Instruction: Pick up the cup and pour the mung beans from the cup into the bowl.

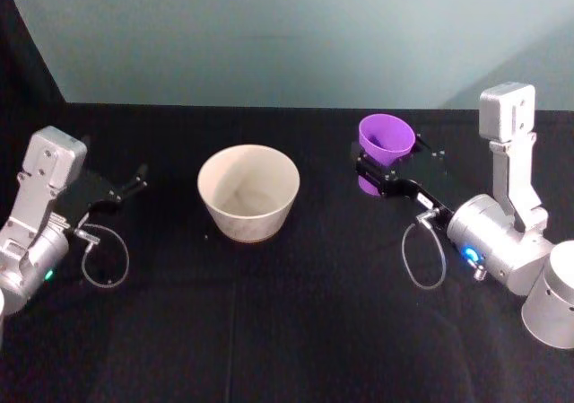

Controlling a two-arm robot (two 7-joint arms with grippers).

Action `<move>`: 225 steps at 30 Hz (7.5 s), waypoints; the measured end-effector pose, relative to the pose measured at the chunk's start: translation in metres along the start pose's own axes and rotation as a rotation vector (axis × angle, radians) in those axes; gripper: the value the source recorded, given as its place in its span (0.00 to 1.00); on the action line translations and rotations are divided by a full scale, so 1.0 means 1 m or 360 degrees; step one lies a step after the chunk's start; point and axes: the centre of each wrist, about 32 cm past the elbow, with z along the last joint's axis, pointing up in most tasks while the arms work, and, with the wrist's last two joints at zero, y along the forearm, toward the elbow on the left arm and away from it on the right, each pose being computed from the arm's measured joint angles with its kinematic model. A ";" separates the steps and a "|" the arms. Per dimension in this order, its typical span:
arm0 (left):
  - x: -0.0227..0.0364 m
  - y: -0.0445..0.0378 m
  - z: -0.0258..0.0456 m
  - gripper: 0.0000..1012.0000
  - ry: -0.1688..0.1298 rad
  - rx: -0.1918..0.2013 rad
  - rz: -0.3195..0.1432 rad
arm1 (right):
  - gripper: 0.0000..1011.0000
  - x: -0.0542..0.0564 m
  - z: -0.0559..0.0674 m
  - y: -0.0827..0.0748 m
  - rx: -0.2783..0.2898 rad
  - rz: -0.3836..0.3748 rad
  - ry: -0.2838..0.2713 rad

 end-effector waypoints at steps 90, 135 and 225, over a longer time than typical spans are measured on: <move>0.0000 0.0000 0.0000 0.99 0.0000 0.0000 0.0000 | 0.72 -0.030 0.047 0.066 -0.0177 0.0217 -0.1261; 0.0000 0.0000 0.0000 0.99 0.0000 0.0000 0.0000 | 0.72 -0.090 0.050 0.107 -0.0297 0.0234 -0.2354; 0.0000 0.0000 0.0000 0.99 0.0000 0.0000 0.0000 | 0.72 -0.106 0.048 0.107 -0.0363 0.0268 -0.2765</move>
